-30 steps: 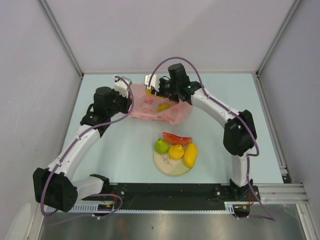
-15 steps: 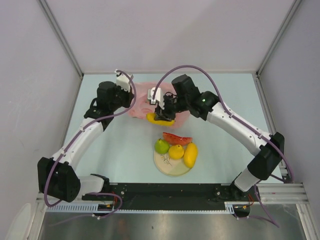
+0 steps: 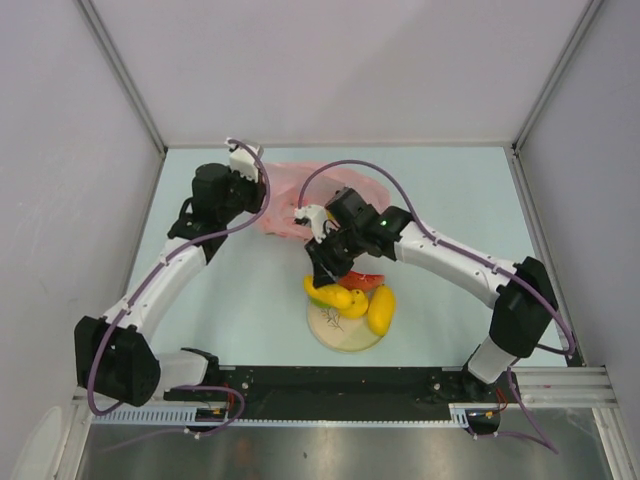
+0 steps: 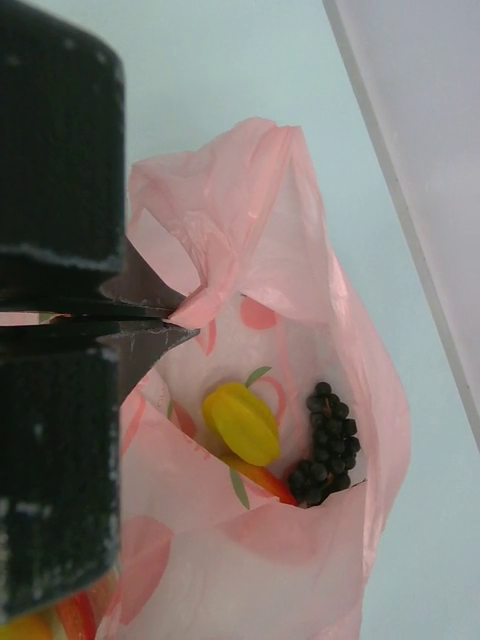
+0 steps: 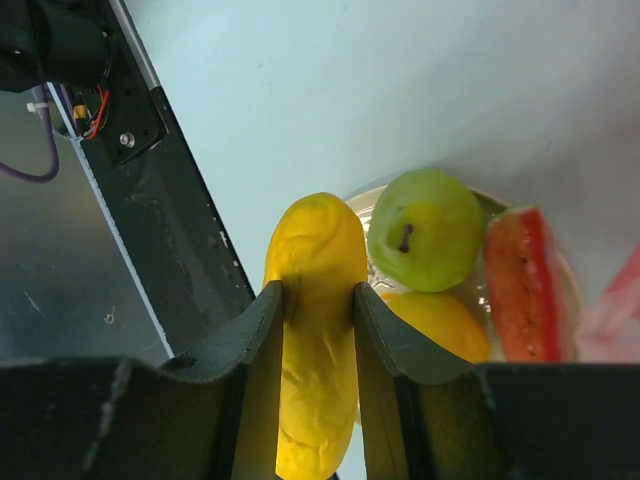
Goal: Take the fake fruits out of the plastic bag
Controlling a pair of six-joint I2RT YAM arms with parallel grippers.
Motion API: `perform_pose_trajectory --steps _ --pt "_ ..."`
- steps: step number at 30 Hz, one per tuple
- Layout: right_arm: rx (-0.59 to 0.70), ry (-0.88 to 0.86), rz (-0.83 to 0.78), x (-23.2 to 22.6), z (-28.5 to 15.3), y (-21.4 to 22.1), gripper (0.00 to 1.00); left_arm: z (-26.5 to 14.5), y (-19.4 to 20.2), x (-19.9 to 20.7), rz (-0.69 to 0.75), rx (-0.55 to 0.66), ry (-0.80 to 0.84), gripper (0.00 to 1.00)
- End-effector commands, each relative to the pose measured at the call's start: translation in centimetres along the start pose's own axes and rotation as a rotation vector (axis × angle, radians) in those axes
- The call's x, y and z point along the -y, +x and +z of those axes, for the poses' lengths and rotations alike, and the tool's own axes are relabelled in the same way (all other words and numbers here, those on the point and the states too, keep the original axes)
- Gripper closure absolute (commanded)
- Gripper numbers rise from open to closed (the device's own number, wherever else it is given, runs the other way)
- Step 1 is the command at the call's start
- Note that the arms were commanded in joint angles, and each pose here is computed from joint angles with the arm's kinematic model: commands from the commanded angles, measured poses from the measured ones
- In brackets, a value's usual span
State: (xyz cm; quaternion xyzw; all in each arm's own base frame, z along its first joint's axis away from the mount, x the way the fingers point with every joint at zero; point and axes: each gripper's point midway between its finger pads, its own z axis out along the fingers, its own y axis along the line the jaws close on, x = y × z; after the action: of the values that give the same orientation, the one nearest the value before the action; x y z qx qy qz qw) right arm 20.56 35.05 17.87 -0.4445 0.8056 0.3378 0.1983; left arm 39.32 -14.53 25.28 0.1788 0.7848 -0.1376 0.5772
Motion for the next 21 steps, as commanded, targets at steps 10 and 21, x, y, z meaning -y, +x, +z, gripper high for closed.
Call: perform_pose_trajectory --steps 10,21 --pt "-0.050 0.134 0.033 -4.2 2.8 2.4 0.76 -3.2 -0.3 -1.1 -0.007 0.056 -0.060 1.00" --pt "-0.028 0.167 0.013 -3.0 4.8 4.4 0.74 -3.7 1.2 -1.0 -0.010 0.015 -0.051 1.00"
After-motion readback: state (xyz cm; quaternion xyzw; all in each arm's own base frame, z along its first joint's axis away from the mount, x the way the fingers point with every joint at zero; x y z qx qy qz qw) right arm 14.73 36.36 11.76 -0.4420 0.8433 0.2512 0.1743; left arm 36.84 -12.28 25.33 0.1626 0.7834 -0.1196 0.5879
